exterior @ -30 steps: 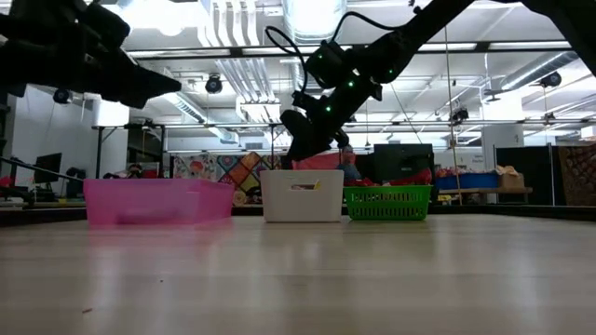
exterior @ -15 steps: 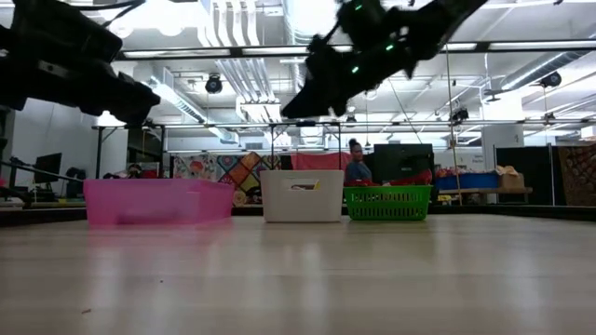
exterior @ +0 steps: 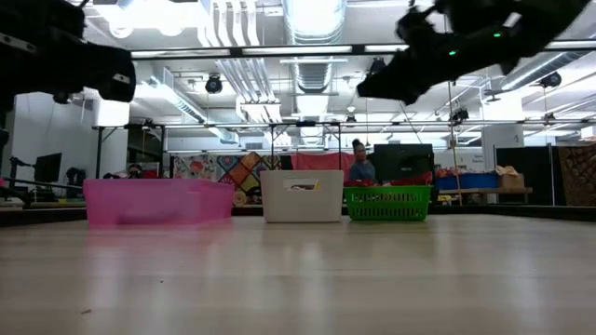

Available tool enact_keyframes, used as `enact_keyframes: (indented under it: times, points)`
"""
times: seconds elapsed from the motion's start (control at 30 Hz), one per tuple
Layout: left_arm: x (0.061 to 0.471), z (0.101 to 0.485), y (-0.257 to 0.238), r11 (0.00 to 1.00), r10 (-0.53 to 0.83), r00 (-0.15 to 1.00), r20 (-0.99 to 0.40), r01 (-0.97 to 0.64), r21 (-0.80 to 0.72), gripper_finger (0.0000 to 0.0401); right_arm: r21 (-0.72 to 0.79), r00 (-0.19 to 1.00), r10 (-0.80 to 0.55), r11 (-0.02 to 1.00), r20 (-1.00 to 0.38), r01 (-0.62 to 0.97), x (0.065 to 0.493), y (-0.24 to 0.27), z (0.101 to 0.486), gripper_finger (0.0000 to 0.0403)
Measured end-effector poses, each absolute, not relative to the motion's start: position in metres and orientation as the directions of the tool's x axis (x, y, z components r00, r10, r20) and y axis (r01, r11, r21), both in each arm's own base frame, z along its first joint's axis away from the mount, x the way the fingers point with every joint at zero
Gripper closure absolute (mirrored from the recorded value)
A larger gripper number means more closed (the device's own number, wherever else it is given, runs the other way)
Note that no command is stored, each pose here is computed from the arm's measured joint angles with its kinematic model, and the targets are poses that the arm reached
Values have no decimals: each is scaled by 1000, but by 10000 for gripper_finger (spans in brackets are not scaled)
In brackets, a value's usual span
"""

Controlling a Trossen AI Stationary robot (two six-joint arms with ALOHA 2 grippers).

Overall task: Sort candy
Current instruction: Return to Home Position

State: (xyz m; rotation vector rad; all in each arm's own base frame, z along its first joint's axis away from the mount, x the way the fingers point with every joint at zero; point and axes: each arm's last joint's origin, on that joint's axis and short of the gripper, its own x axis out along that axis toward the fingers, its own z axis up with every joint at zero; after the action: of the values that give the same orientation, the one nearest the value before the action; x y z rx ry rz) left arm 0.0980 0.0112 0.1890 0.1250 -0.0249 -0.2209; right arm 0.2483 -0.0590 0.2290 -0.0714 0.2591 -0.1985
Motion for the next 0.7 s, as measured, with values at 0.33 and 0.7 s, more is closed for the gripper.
enact_keyframes:
  times: [0.33,0.7]
  points:
    - [95,178,9,962,-273,956,108,271,37,401,-112,974,-205,974,-92,194,181,-42,223,292]
    - [99,172,18,972,5,1000,5,-4,-236,401,-161,982,-184,969,44,188,129,-28,188,307]
